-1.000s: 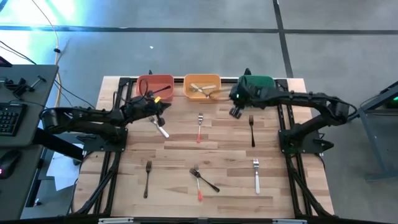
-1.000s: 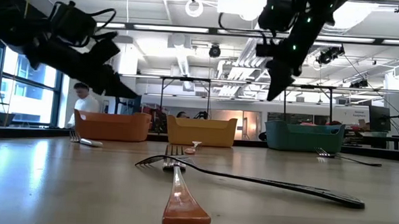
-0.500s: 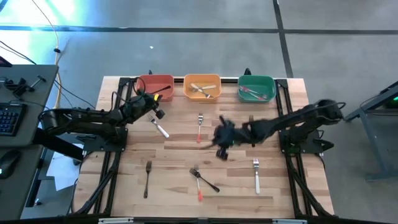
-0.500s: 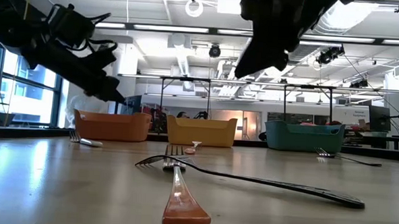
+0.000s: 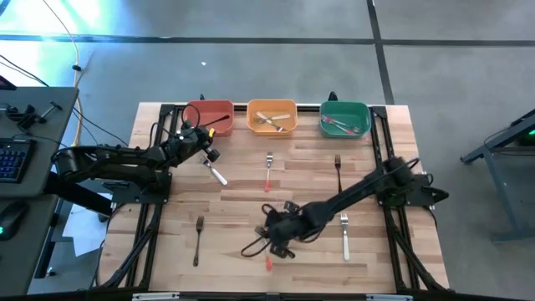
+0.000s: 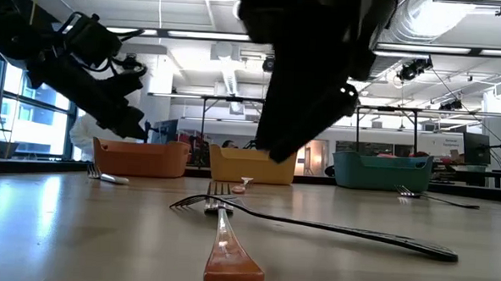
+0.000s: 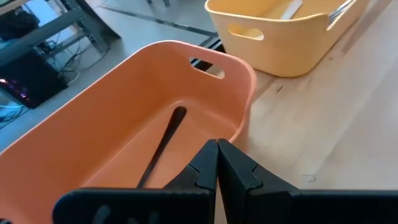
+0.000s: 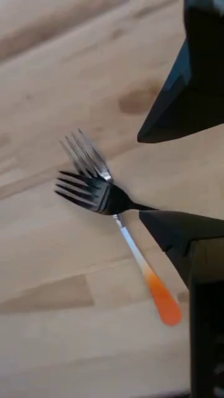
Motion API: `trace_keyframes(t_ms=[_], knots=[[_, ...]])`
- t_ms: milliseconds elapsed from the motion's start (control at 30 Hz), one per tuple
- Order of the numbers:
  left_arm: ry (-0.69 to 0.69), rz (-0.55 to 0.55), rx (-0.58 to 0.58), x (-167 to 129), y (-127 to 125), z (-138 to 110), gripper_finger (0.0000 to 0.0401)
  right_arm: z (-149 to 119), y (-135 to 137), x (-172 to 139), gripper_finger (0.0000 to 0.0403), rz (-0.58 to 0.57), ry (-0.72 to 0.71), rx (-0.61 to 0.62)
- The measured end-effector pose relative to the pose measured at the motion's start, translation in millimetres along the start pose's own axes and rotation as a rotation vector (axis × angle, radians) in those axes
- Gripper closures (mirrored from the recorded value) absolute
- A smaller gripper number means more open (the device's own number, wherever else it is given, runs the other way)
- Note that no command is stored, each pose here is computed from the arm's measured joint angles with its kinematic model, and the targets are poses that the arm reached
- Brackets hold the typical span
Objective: Sort silverware by color (type)
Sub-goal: Put the bottom right black fork into the orange bin
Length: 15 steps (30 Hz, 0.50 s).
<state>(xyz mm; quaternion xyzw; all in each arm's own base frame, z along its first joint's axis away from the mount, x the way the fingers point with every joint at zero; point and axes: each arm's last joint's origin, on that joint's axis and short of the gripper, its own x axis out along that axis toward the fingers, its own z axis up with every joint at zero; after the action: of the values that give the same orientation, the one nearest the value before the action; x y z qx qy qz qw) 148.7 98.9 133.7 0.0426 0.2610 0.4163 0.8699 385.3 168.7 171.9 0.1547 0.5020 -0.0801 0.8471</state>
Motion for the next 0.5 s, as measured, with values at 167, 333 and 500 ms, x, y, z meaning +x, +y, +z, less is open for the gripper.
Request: trace_keyframes(t_ms=[167, 333, 500], knots=[[0.050, 0.024, 0.018, 0, 1, -5, 0.0401, 8, 20, 16, 0.0238, -0.040, 0.053, -0.002], [0.130, 0.002, 0.047, 1, 3, -13, 0.0401, 11, 23, 30, 0.0257, -0.109, 0.123, -0.004], [0.130, -0.052, 0.035, 1, 5, -14, 0.0401, 13, 17, 38, 0.0274, -0.116, 0.159, 0.008]])
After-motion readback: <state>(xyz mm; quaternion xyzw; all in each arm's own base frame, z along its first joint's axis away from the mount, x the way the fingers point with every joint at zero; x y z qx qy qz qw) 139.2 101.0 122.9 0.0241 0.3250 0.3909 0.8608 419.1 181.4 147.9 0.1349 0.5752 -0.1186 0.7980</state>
